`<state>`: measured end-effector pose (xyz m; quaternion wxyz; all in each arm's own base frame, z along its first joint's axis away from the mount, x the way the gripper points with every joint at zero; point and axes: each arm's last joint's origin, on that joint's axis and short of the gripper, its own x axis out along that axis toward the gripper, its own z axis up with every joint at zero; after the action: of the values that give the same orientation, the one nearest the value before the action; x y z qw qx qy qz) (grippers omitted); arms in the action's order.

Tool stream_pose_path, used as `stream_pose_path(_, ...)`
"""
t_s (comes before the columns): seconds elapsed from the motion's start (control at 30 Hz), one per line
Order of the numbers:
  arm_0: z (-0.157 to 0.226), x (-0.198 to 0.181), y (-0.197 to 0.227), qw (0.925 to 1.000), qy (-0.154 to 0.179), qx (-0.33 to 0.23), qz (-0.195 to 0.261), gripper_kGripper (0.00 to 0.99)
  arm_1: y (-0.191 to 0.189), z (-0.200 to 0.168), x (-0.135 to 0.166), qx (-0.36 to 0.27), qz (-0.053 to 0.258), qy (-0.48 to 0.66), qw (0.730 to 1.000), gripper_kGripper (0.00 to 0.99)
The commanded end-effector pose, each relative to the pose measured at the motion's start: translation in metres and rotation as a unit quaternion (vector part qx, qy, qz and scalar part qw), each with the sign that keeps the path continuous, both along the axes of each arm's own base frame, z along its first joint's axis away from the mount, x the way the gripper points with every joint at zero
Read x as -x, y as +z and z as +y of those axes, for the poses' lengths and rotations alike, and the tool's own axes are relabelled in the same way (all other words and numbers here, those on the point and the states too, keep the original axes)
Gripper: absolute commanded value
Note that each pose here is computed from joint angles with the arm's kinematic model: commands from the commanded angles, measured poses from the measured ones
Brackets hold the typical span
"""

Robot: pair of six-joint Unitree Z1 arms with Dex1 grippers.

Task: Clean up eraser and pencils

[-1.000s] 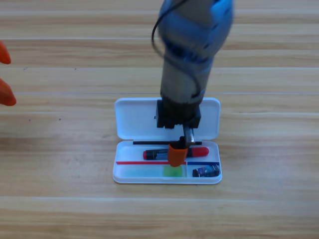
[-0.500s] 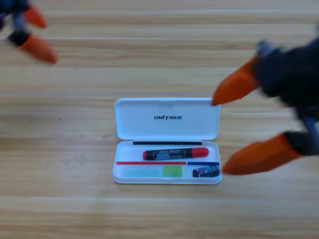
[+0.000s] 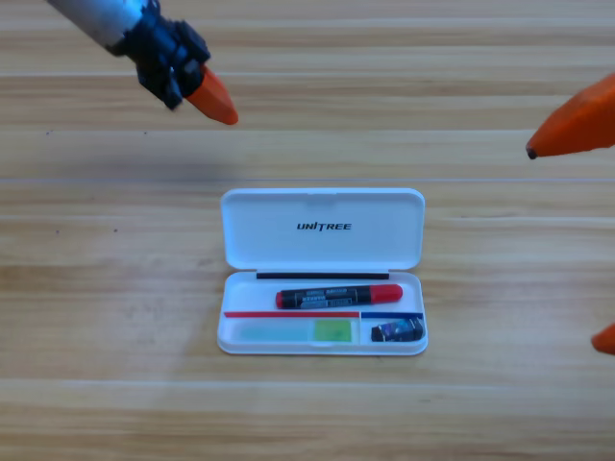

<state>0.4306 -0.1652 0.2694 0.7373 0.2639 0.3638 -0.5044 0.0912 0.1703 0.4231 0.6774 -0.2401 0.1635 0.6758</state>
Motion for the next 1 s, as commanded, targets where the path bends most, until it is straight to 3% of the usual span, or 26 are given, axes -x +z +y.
stream_pose_path(0.03, 0.009, -0.009, -0.044, 0.9986, 0.002, 0.014, 0.051, 0.0, -0.012, 0.001, -0.007, 0.003, 0.012, -0.011, 1.0, 0.986)
stream_pose_path(0.43, 0.007, -0.006, -0.094, 0.9838, -0.025, 0.066, 0.165, 0.0, -0.019, -0.001, -0.005, 0.007, 0.018, -0.006, 1.0, 0.986)
stream_pose_path(1.0, -0.024, 0.004, -0.101, 0.97, -0.084, 0.073, 0.216, 0.0, -0.022, 0.003, -0.008, 0.014, 0.023, -0.006, 1.0, 0.986)
